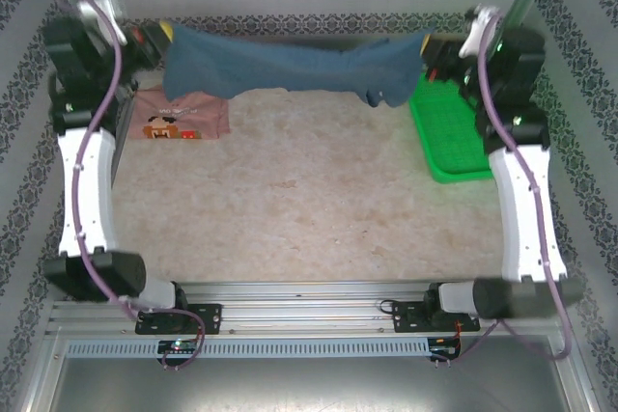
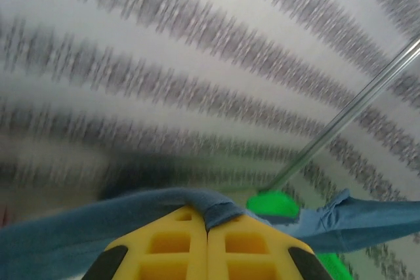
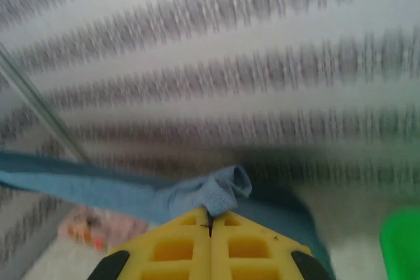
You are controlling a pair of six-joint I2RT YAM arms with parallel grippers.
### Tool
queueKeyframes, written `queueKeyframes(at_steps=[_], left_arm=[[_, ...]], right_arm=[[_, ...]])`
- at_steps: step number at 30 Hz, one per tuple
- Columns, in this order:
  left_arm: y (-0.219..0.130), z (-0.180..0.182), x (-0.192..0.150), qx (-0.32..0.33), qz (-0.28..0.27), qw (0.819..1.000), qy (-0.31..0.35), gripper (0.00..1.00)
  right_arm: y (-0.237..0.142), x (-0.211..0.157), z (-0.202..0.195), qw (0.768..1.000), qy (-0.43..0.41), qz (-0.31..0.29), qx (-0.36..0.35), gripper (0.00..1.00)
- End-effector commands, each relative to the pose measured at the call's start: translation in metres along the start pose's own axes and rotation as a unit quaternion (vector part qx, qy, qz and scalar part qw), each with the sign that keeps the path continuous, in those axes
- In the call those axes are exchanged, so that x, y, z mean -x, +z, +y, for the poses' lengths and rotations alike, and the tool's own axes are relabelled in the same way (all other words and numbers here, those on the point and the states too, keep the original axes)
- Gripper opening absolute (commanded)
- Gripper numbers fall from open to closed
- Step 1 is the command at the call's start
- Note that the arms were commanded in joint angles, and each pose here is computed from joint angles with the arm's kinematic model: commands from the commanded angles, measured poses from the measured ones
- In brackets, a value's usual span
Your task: Fold and stack the t-shirts
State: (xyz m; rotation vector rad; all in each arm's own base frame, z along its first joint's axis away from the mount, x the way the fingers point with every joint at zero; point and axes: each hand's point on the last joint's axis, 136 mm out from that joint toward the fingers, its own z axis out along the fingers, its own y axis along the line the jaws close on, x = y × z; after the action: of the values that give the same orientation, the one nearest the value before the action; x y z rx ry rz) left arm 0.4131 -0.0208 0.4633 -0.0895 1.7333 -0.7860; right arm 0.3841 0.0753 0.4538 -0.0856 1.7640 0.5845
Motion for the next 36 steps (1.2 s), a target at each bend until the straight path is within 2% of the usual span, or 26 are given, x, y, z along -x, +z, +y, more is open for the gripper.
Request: queueKeyframes(at_steps=[1, 5, 7, 10, 12, 16, 18, 20, 24, 30, 36], left_arm=[[-0.016, 0.038, -0.071, 0.052, 0.031, 0.998, -0.028, 0.0], [-0.052, 0.084, -0.183, 0.142, 0.097, 0.979, -0.106, 0.0], [-0.075, 0.106, -0.234, 0.202, 0.128, 0.959, -0.154, 0.0], [-0.105, 0.127, -0.287, 0.272, 0.157, 0.926, -0.209, 0.0], [-0.12, 0.132, -0.306, 0.302, 0.167, 0.912, -0.224, 0.0], [-0.161, 0.147, -0.332, 0.398, 0.177, 0.866, -0.246, 0.0], [-0.168, 0.148, -0.329, 0.415, 0.161, 0.859, -0.251, 0.0], [-0.183, 0.153, -0.329, 0.458, 0.156, 0.834, -0.264, 0.0], [-0.194, 0.155, -0.338, 0.489, 0.166, 0.806, -0.288, 0.0], [-0.201, 0.16, -0.339, 0.515, 0.164, 0.79, -0.289, 0.0], [-0.194, 0.168, -0.341, 0.512, 0.163, 0.794, -0.284, 0.0]], right_arm=[[-0.009, -0.083, -0.015, 0.998, 0.001, 0.053, -0.027, 0.0], [-0.041, -0.177, -0.023, 0.99, 0.062, 0.118, -0.052, 0.0], [-0.06, -0.214, -0.027, 0.983, 0.094, 0.141, -0.072, 0.0], [-0.085, -0.251, -0.028, 0.973, 0.133, 0.164, -0.09, 0.0], [-0.098, -0.271, -0.028, 0.966, 0.164, 0.172, -0.101, 0.0], [-0.123, -0.301, -0.032, 0.952, 0.206, 0.189, -0.127, 0.0], [-0.132, -0.312, -0.031, 0.946, 0.215, 0.202, -0.133, 0.0], [-0.138, -0.32, -0.031, 0.94, 0.224, 0.215, -0.14, 0.0], [-0.141, -0.329, -0.029, 0.933, 0.232, 0.235, -0.145, 0.0], [-0.125, -0.328, -0.029, 0.933, 0.222, 0.246, -0.14, 0.0], [-0.099, -0.318, -0.031, 0.936, 0.176, 0.273, -0.137, 0.0]])
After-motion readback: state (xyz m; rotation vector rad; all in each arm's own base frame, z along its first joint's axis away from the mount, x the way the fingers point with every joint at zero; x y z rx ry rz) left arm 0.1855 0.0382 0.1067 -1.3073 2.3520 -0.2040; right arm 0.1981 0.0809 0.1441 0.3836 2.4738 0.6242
